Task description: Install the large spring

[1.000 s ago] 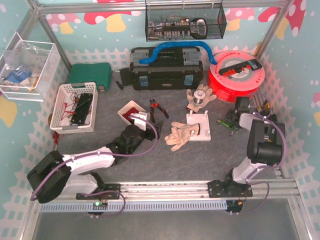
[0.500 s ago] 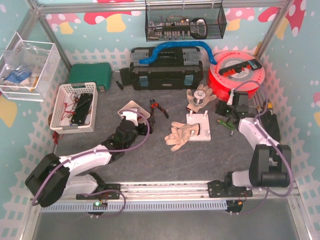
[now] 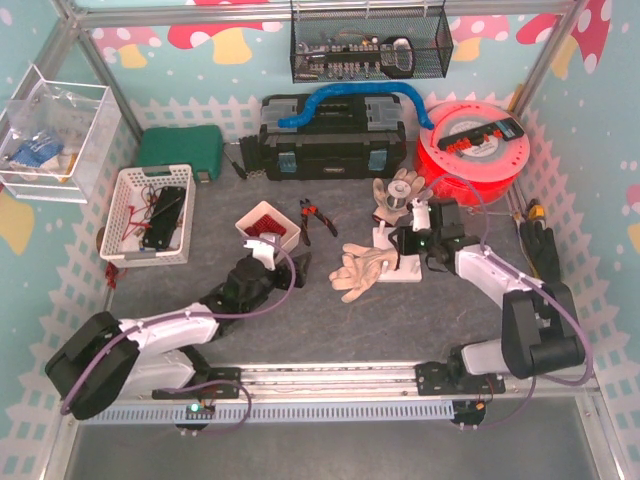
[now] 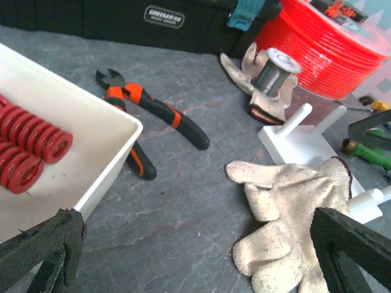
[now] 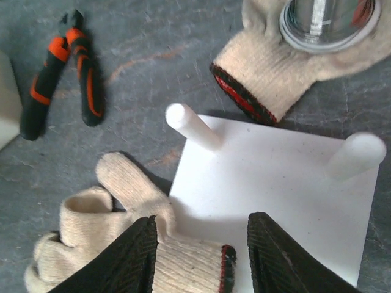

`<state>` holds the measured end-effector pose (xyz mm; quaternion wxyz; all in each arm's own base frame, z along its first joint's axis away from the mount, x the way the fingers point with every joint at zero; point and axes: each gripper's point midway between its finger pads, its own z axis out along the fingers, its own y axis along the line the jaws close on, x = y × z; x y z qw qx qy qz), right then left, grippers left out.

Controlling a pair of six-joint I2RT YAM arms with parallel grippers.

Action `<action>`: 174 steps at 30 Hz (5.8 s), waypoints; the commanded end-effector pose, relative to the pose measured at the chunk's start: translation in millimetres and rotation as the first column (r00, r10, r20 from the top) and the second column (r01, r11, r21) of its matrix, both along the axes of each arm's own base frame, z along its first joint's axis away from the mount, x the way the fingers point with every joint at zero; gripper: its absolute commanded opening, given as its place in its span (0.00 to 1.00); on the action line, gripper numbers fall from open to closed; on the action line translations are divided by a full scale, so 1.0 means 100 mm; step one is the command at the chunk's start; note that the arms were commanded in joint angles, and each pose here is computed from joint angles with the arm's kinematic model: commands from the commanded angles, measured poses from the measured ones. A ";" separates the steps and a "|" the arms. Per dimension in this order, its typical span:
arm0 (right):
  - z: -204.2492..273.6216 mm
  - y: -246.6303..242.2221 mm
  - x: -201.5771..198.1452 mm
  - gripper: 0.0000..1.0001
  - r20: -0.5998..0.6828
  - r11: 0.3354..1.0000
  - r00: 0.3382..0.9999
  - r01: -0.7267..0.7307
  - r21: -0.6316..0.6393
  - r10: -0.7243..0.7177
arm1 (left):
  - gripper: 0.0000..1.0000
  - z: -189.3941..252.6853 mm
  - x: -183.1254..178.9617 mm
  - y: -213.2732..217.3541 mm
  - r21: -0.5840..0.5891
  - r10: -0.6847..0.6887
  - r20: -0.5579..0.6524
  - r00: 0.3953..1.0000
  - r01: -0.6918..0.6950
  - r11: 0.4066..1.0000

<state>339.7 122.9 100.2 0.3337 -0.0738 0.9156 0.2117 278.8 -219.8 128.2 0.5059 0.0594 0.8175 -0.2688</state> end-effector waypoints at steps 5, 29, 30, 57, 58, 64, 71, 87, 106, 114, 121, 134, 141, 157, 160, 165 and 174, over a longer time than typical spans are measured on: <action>-0.34 -0.08 -0.03 0.43 -0.078 0.997 0.997 0.000 -0.078 -0.006 | 0.99 0.41 -0.05 -0.02 -0.032 -0.046 0.169 0.984 0.052 0.998; -0.37 0.06 -0.07 0.15 -0.103 0.999 0.994 -0.039 0.002 0.039 | 0.99 0.43 -0.05 0.01 -0.033 -0.034 0.188 0.982 0.041 0.999; -0.33 0.06 -0.06 0.10 -0.091 0.999 0.995 -0.039 0.005 0.039 | 0.99 0.42 -0.05 0.01 -0.033 -0.033 0.187 0.982 0.040 0.999; 0.94 -0.85 0.15 0.00 0.331 0.894 0.855 0.443 -0.063 -0.400 | 0.99 0.47 -0.06 0.06 -0.046 -0.017 0.201 0.979 0.027 0.999; 0.99 -0.94 0.15 0.00 0.346 0.877 0.834 0.476 -0.058 -0.430 | 0.99 0.48 -0.07 0.06 -0.047 -0.017 0.203 0.979 0.027 0.999; 1.15 -1.43 0.17 0.00 0.381 0.774 0.725 0.632 -0.037 -0.574 | 0.99 0.48 -0.07 0.06 -0.047 -0.019 0.203 0.979 0.029 0.998; 0.98 -1.97 0.20 0.00 0.369 0.630 0.609 0.773 -0.078 -0.702 | 0.99 0.49 -0.07 0.06 -0.052 -0.021 0.206 0.978 0.032 0.998; 0.45 -2.33 0.30 0.20 0.299 0.521 0.562 0.827 -0.211 -0.771 | 0.99 0.43 0.00 0.16 -0.028 0.049 0.185 0.981 -0.045 0.999; 0.79 -0.66 0.30 0.85 0.220 0.911 0.897 0.406 -0.070 -0.383 | 0.81 0.28 0.38 1.04 0.005 0.513 -0.009 0.858 -0.513 0.859; 0.60 -0.05 -0.01 0.97 0.200 0.976 0.960 0.211 -0.062 -0.195 | 0.60 0.24 0.61 1.26 -0.077 0.543 -0.184 0.819 -0.563 0.823; 0.45 0.04 -0.04 0.97 0.217 0.980 0.960 0.193 -0.056 -0.177 | 0.52 0.27 0.95 1.01 0.126 0.438 -0.182 0.880 -0.421 0.898; 0.40 0.13 -0.06 0.96 0.230 0.984 0.962 0.163 -0.064 -0.145 | 0.48 0.07 1.28 0.77 0.343 0.185 -0.176 0.967 -0.116 0.932; 0.40 0.15 -0.07 0.96 0.234 0.986 0.963 0.153 -0.065 -0.134 | 0.49 -0.09 1.33 0.84 0.466 0.059 -0.220 0.974 0.051 0.883; 0.48 0.14 -0.09 0.96 0.259 0.987 0.956 0.153 -0.056 -0.134 | 0.47 -0.56 1.50 1.06 0.630 0.062 -0.340 0.938 0.179 0.756; 0.46 0.14 -0.09 0.96 0.257 0.986 0.957 0.156 -0.062 -0.135 | 0.47 -0.68 1.54 1.11 0.658 0.090 -0.353 0.931 0.178 0.732; 0.45 0.13 -0.08 0.95 0.256 0.985 0.957 0.159 -0.068 -0.137 | 0.45 -0.77 1.57 1.12 0.663 0.096 -0.367 0.925 0.188 0.725; 0.47 0.14 -0.08 0.96 0.260 0.985 0.956 0.157 -0.065 -0.135 | 0.43 -0.95 1.40 0.96 0.578 0.033 -0.440 0.897 0.255 0.775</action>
